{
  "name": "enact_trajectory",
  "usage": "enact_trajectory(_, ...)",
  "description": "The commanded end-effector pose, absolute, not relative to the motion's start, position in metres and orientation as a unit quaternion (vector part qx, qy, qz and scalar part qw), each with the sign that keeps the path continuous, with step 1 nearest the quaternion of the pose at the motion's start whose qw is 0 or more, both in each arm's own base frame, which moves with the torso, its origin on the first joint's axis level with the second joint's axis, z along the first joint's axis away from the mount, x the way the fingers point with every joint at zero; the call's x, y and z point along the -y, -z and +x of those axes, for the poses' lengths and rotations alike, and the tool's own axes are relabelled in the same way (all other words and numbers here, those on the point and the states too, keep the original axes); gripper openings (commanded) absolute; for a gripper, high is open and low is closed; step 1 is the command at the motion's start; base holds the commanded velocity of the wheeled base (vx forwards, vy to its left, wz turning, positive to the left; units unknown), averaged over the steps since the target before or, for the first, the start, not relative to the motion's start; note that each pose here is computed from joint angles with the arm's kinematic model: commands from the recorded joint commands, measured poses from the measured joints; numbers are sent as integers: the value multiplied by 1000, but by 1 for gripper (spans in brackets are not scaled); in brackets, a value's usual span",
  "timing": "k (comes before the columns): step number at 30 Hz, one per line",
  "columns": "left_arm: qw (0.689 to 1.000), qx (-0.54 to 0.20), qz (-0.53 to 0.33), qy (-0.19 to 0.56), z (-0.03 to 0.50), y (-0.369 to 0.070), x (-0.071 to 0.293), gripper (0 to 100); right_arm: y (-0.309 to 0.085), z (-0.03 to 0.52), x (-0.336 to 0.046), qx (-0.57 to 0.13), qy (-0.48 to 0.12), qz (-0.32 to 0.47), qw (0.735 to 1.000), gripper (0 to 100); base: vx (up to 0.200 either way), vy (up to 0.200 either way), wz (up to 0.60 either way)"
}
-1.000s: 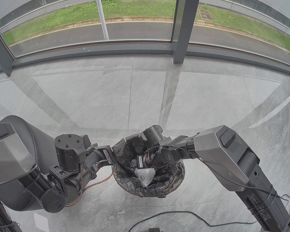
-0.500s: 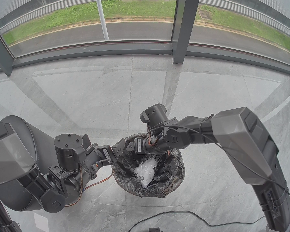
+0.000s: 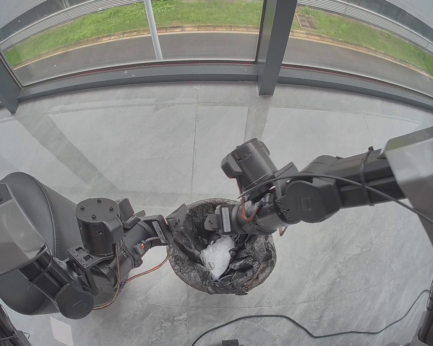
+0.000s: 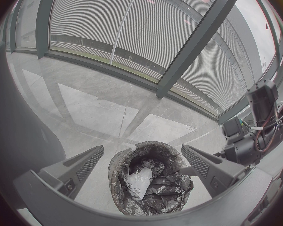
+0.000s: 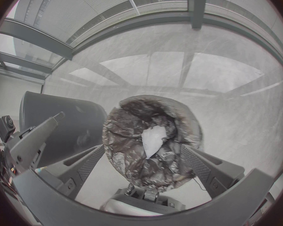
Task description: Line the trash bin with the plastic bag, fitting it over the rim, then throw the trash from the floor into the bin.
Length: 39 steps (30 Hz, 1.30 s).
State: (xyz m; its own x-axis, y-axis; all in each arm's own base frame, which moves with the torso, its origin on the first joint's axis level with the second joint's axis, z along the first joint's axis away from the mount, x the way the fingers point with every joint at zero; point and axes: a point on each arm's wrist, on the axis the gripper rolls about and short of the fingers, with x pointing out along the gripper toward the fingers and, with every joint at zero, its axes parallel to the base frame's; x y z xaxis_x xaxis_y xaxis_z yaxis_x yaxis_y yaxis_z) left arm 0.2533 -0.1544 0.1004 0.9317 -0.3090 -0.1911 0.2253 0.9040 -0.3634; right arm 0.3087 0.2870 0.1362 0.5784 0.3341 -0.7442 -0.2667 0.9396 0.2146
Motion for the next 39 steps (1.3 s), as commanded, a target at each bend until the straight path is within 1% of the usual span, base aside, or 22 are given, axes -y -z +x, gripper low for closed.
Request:
enact_trajectory(1, 969, -100, -175, 141, 249, -115, 150, 100, -170, 289, -245, -402, -128, 57, 905, 100, 0, 0, 0)
enact_trajectory(4, 971, -94, -170, 140, 248, -118, 148, 100, -189, 280, -223, -385, -115, 69, 913, 100, 0, 0, 0)
enact_trajectory(5, 971, -93, -169, 141, 248, -119, 148, 100, -191, 278, -221, -382, -114, 70, 914, 100, 0, 0, 0)
enact_trajectory(6, 973, -86, -157, 144, 245, -122, 147, 100, -206, 267, -208, -367, -111, 78, 920, 100, 0, 0, 0)
enact_trajectory(9, 977, -69, -135, 148, 234, -132, 140, 100, -228, 243, -185, -335, -97, 87, 933, 100, 0, 0, 0)
enact_trajectory(11, 980, -55, -116, 152, 227, -140, 136, 100, -237, 228, -170, -312, -72, 81, 944, 100, 0, 0, 0)
enact_trajectory(12, 983, -45, -92, 153, 219, -146, 131, 100, -245, 215, -157, -286, -42, 73, 955, 100, 0, 0, 0)
enact_trajectory(14, 986, -33, -70, 151, 213, -150, 126, 100, -250, 204, -143, -265, -13, 65, 962, 100, 0, 0, 0)
enact_trajectory(17, 993, -15, -14, 115, 196, -156, 112, 100, -258, 175, -105, -225, 46, 49, 972, 100, 0, 0, 0)
enact_trajectory(19, 996, -6, 24, 86, 182, -158, 101, 100, -264, 148, -78, -195, 72, 43, 977, 100, 0, 0, 0)
enact_trajectory(22, 997, 16, 48, 54, 164, -165, 80, 100, -270, 108, -39, -148, 112, 27, 982, 100, 0, 0, 0)
enact_trajectory(26, 998, 44, 45, 26, 132, -176, 55, 100, -256, 46, 1, -96, 189, -6, 977, 100, 0, 0, 0)
enact_trajectory(28, 998, 41, 45, 22, 114, -180, 45, 100, -242, 18, 10, -73, 220, -25, 972, 100, 0, 0, 0)
enact_trajectory(29, 998, 34, 48, 22, 107, -181, 41, 100, -237, 7, 12, -64, 233, -29, 970, 100, 0, 0, 0)
enact_trajectory(30, 998, 33, 49, 22, 106, -181, 41, 100, -236, 6, 13, -63, 234, -30, 970, 100, 0, 0, 0)
enact_trajectory(31, 998, 18, 55, 24, 91, -182, 34, 100, -228, -9, 14, -44, 256, -25, 965, 100, 0, 0, 0)
enact_trajectory(32, 998, 18, 55, 24, 91, -182, 34, 100, -228, -9, 14, -44, 256, -25, 965, 100, 0, 0, 0)
enact_trajectory(36, 998, 6, 55, 26, 56, -178, 17, 100, -197, -37, 16, -11, 284, -8, 959, 100, 0, 0, 0)
enact_trajectory(39, 998, 5, 51, 23, 39, -171, 9, 100, -177, -51, 12, 6, 323, -3, 946, 100, 0, 0, 0)
